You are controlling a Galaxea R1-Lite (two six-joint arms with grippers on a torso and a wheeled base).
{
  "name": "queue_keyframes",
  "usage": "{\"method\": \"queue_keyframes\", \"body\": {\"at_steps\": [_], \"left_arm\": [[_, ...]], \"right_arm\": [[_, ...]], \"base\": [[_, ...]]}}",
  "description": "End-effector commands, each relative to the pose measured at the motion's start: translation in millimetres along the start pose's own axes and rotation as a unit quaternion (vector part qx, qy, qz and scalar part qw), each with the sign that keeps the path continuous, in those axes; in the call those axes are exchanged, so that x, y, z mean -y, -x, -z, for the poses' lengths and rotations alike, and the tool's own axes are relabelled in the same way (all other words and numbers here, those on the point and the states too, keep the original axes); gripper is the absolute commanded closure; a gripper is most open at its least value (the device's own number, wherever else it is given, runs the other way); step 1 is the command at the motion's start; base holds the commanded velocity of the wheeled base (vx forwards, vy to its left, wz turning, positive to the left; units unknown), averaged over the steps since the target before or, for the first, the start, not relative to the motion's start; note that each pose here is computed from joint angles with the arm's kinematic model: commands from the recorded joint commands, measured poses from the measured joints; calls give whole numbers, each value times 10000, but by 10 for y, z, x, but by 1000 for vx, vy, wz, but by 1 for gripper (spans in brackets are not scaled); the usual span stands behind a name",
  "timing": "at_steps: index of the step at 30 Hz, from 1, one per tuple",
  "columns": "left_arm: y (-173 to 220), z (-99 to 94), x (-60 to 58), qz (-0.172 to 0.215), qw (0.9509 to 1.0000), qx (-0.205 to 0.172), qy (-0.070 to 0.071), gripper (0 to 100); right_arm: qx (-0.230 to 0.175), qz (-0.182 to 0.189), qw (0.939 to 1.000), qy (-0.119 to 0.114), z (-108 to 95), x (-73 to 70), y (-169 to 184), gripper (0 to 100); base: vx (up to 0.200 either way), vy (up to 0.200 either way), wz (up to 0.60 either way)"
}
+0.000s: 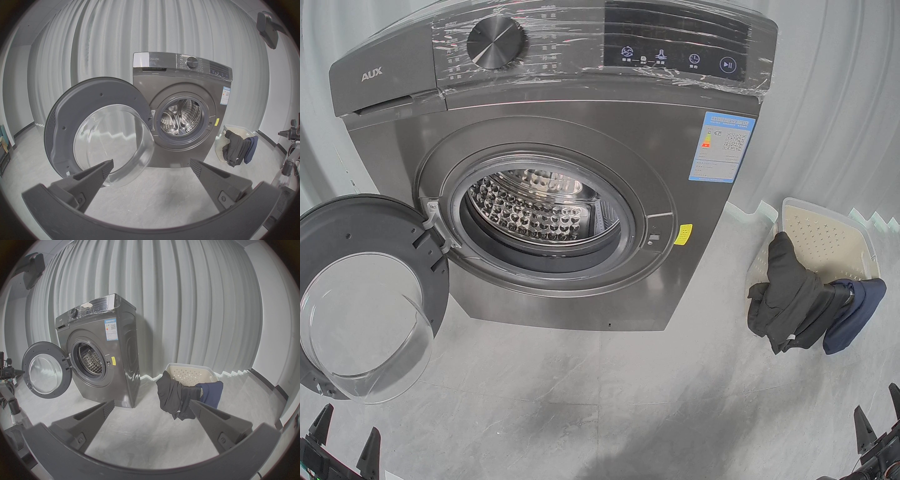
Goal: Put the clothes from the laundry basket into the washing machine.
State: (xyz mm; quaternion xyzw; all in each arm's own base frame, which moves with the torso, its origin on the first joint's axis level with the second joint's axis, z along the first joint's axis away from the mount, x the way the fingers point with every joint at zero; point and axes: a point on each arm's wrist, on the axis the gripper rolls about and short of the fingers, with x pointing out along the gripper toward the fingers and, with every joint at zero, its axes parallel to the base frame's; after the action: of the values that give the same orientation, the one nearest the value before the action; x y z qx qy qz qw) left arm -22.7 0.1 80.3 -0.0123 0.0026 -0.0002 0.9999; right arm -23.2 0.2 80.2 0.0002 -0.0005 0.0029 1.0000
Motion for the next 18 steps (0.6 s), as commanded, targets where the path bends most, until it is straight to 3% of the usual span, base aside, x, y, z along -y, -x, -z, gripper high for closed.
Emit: {"method": "queue_keyframes", "body": {"at_steps": [1,3,16,18], "left_arm": [[2,44,-1,6,10000,10,-1,0],[2,44,-2,-17,10000,11,-1,0],[2,44,-1,-10,10000,10,-1,0],[2,44,-1,-2,10000,10,-1,0]], "right_arm": [[-13,6,10000,-6,46,-1,-3,0],[-13,6,10000,-6,46,-1,-3,0],[-13,6,10000,-6,46,-1,-3,0],[-13,6,10000,-6,46,-1,-3,0]], "base": [[0,0,-600],[0,-100,-600],[0,-200,0],[0,0,0]]}}
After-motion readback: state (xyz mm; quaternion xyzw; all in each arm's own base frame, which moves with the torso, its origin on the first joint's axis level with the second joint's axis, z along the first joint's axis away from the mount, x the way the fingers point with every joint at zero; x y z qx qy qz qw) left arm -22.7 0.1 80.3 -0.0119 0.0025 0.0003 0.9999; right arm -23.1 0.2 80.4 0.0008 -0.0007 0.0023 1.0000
